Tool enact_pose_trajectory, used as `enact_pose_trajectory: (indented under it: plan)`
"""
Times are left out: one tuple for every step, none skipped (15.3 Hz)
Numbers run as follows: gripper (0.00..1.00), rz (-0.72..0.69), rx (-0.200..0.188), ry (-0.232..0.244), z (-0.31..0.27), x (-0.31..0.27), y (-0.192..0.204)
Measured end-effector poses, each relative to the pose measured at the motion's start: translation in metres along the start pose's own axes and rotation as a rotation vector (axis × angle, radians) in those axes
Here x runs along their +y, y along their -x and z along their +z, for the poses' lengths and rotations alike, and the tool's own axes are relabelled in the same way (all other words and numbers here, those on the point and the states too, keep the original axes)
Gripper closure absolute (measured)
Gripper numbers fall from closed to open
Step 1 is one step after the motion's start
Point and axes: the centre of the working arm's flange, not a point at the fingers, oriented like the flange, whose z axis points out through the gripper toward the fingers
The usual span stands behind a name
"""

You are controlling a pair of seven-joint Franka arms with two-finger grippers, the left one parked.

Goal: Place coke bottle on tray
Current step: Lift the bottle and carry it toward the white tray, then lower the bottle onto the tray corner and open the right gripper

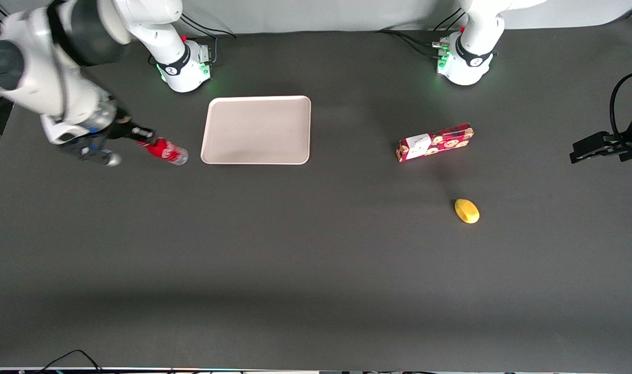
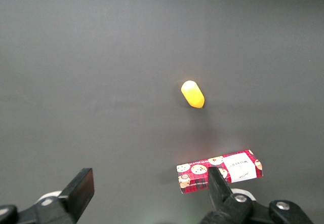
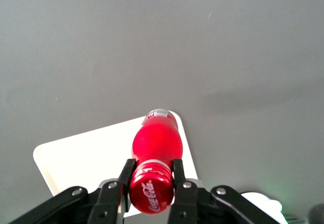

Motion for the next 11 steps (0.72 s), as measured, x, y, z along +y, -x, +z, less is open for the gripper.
enact_pose_trajectory:
  plan:
    - [0.67,0.002,0.005,0.020,0.015,-0.017,0.018]
    - [0.67,0.002,0.009,0.043,0.031,-0.033,0.035]
    - [0.67,-0.011,0.006,0.070,0.049,-0.047,0.051]
    - [0.67,-0.025,0.000,0.093,0.066,-0.057,0.063]
    - [0.67,-0.038,-0.003,0.110,0.082,-0.061,0.073]
    - [0.67,-0.046,-0.003,0.117,0.096,-0.062,0.078]
    - [0.67,-0.048,-0.001,0.120,0.108,-0.060,0.080]
    - [0.67,-0.048,0.002,0.121,0.119,-0.057,0.081]
    - [0.67,-0.049,0.001,0.126,0.129,-0.054,0.083]
    - [0.67,-0.053,-0.004,0.135,0.139,-0.052,0.087]
    - [0.67,-0.057,-0.010,0.144,0.147,-0.051,0.090]
